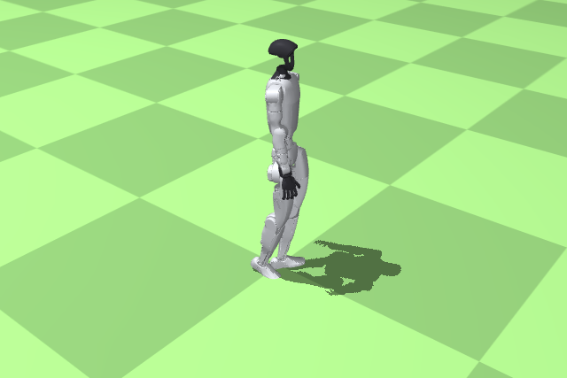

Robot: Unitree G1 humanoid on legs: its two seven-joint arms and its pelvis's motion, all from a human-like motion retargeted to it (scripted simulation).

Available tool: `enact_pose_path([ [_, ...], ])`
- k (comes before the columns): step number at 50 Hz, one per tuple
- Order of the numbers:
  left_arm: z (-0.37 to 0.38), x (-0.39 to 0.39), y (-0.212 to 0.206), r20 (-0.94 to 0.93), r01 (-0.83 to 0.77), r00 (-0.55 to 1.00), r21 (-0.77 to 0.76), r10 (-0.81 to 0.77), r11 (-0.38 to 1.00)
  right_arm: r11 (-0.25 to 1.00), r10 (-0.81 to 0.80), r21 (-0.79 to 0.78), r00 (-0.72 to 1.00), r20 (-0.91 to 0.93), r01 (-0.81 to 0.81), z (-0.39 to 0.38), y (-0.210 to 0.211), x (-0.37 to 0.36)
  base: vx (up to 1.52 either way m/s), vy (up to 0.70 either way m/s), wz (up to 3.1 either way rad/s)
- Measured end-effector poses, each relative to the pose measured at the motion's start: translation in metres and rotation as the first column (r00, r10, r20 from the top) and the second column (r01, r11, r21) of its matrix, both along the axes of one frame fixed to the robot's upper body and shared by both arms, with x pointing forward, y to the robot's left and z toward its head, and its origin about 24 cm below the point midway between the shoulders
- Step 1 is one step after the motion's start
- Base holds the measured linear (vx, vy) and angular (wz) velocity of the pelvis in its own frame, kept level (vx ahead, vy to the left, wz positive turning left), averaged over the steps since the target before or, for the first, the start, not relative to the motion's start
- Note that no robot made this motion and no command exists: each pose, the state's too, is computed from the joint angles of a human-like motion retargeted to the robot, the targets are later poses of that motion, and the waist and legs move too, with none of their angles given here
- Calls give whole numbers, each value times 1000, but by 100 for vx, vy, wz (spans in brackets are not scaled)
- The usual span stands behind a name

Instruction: In place motions

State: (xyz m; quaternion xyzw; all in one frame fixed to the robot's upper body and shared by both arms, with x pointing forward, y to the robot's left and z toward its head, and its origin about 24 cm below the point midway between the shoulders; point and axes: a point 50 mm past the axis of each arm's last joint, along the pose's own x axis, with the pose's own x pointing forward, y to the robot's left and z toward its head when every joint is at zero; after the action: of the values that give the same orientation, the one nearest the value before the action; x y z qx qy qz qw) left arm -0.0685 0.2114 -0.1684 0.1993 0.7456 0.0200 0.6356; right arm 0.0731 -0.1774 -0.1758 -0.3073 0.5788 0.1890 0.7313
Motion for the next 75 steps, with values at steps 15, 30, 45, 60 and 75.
enact_pose_path([
  [15, 104, 359, -41, 890, 523, 408, -46, -203, 851, 415, -898, -500, 255, -358, 760, 45, -56, -240, -17, 9, 36],
  [30, -1, 162, -43, 519, 390, 821, -204, -238, 898, 832, -537, -204, 656, -530, 516, 11, -34, -136, 17, -3, -37],
  [45, 23, -80, -2, -194, -252, 948, 34, 253, 967, 984, 126, 27, 795, 593, -176, 120, 19, 231, -18, -21, -80],
  [60, -2, 15, -6, 47, -4, 999, -11, 5, 1000, 952, -288, 40, 934, -213, 303, -4, -9, -47, 21, 20, 75],
  [75, 136, 385, -64, 935, 607, 209, 105, -286, 788, 374, -884, -578, 92, -458, 725, 59, -31, -271, -16, 5, 34],
])
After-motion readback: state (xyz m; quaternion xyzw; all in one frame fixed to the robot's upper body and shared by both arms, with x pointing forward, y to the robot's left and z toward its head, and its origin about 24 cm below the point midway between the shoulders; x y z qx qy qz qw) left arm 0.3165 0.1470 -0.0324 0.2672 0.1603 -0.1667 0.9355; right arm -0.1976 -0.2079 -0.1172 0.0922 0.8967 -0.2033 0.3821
